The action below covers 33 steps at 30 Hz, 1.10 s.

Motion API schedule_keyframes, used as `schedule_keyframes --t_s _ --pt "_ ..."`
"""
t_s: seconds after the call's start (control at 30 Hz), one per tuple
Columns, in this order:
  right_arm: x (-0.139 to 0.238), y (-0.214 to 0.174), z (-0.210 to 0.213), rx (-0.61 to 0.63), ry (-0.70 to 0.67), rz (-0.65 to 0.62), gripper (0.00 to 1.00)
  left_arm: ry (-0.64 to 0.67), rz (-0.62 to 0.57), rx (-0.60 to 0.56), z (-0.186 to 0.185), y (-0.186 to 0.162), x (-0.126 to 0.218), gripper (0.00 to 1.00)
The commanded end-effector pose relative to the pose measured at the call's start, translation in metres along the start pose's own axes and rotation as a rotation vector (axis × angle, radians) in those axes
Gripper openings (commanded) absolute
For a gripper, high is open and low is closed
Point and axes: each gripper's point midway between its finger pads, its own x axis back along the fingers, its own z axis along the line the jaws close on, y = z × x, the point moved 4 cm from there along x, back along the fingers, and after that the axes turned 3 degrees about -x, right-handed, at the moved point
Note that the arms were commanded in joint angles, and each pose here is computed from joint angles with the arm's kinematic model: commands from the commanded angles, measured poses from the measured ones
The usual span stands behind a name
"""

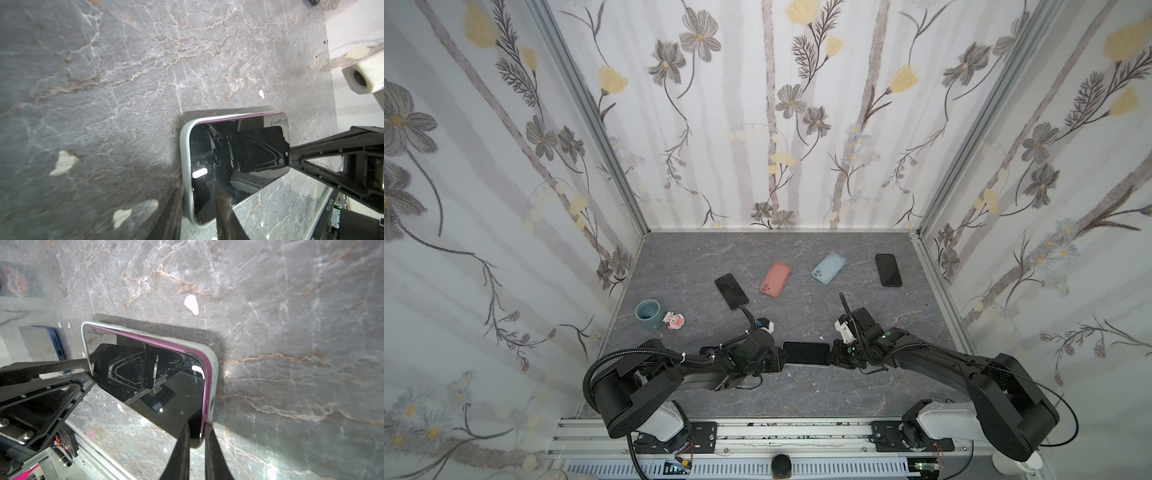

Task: Put the phone into the phone case

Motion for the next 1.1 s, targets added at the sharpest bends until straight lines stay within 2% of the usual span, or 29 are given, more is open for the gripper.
schedule_keyframes --t_s 0.0,0.67,1.07 --pt "-0.003 -0.007 -0.017 0.004 -0.104 0.02 0.12 0.063 0.048 0.0 0.013 -0.01 0.0 0.31" --pt "-0.014 -0.02 -0.046 -0.011 -0.247 0.058 0.12 0.067 0.053 0.001 0.015 -0.012 0.0 0.31" --pt "-0.009 -0.018 -0.043 0.031 -0.334 0.054 0.12 0.07 0.048 -0.003 0.015 -0.011 0.001 0.3"
